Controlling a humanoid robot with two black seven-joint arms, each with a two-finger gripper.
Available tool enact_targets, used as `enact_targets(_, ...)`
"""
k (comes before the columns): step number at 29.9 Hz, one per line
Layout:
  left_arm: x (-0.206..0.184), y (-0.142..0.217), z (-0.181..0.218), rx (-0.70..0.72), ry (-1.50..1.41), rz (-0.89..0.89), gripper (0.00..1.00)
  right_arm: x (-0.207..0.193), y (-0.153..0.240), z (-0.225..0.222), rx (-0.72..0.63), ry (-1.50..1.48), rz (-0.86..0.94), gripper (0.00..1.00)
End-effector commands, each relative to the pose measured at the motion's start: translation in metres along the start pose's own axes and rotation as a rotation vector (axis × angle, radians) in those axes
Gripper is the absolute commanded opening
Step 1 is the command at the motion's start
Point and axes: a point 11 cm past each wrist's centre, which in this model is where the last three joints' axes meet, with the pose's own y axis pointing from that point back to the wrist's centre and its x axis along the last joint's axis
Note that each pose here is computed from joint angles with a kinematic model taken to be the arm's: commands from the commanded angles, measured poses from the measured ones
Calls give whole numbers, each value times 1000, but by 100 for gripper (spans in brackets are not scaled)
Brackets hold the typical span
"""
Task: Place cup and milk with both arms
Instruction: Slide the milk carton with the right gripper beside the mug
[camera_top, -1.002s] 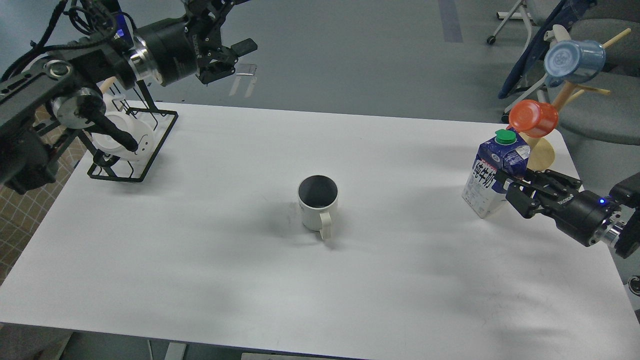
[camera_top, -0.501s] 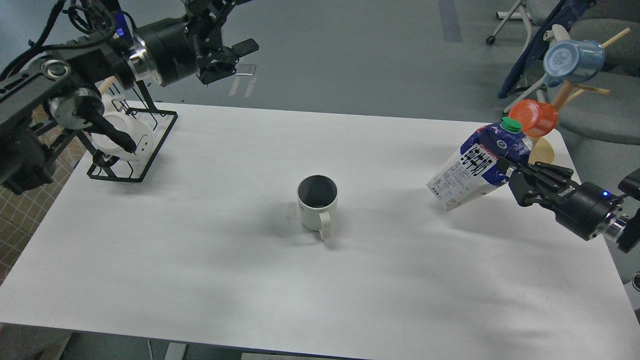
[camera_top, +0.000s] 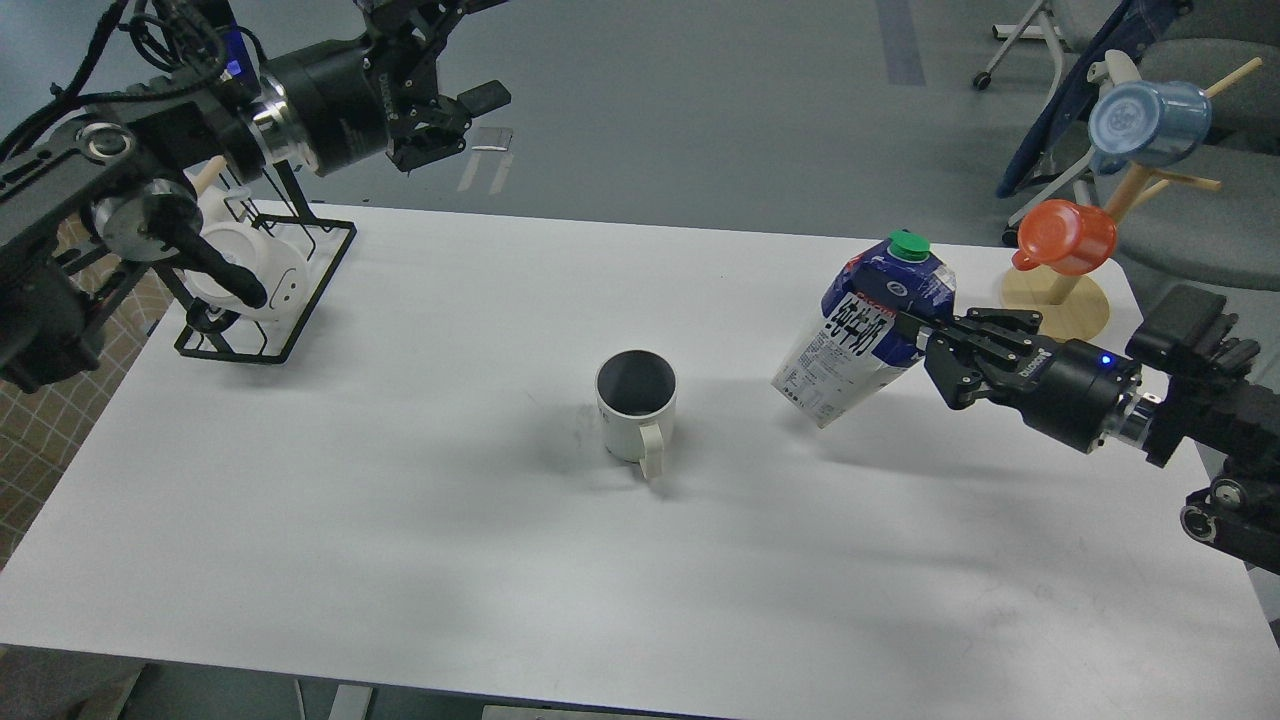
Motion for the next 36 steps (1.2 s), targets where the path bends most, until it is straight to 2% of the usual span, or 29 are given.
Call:
enact_targets(1, 0, 0, -1, 1, 2, 2, 98, 2, -22, -9, 50, 35, -25, 2)
enact_targets(12, -1, 2, -5, 6, 8, 3, 98, 4, -72, -32, 128, 76, -20, 3)
enact_targets(28, 3, 6, -5, 10, 5, 12, 98, -5, -98, -44, 158, 95, -35, 7)
enact_targets(34, 3, 6, -5, 10, 5, 12, 98, -5, -96, -42, 153, 98, -36, 20)
enact_targets(36, 3, 6, -5, 10, 5, 12, 98, -5, -96, -42, 153, 99, -37, 28)
